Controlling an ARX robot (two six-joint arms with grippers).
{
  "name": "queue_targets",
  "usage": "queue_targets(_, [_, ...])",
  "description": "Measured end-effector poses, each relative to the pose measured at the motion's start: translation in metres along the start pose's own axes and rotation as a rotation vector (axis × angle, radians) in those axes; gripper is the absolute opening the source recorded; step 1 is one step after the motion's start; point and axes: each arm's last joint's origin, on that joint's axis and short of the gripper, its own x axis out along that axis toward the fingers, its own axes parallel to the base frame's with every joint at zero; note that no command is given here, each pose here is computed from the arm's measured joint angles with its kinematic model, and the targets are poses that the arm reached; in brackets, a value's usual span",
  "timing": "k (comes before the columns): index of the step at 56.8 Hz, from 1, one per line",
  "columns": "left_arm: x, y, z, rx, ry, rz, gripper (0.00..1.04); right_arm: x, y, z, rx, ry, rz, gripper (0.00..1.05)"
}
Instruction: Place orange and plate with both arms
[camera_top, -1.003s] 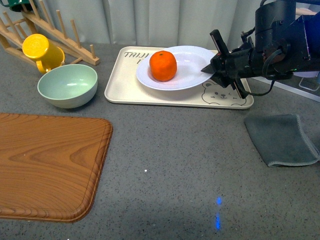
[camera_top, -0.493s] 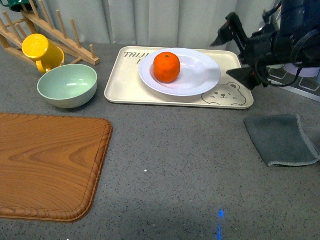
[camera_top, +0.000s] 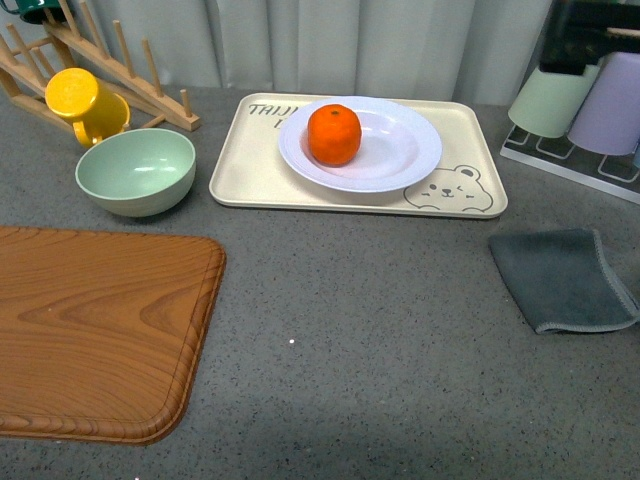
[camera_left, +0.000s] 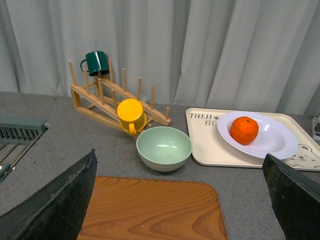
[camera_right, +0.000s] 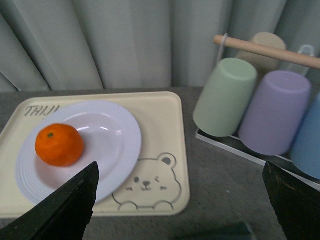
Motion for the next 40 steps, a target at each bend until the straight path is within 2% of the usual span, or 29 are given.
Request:
queue_targets(9, [0.000,0.000,0.000,0.000,0.000,0.000,0.98,-0.054,-0.020,-0.019,-0.077,-0.004,-0.059,0.96])
queue_targets(21, [0.000,0.000,0.000,0.000,0.000,0.000,0.98,-0.113,-0.041,-0.044,-0.113,0.004,-0.115,0.96])
queue_targets(26, [0.000,0.000,0.000,0.000,0.000,0.000,0.98,-0.137,-0.044,-0.061,-0.104,-0.024,-0.094,0.96])
queue_targets(37, [0.000,0.000,0.000,0.000,0.000,0.000,0.98,-0.146,-0.045,-0.062,-0.103,-0.083,-0.100,0.96])
queue_targets(40, [0.000,0.000,0.000,0.000,0.000,0.000,0.98,-0.146,-0.045,-0.063,-0.079,-0.147,-0.055,0.90])
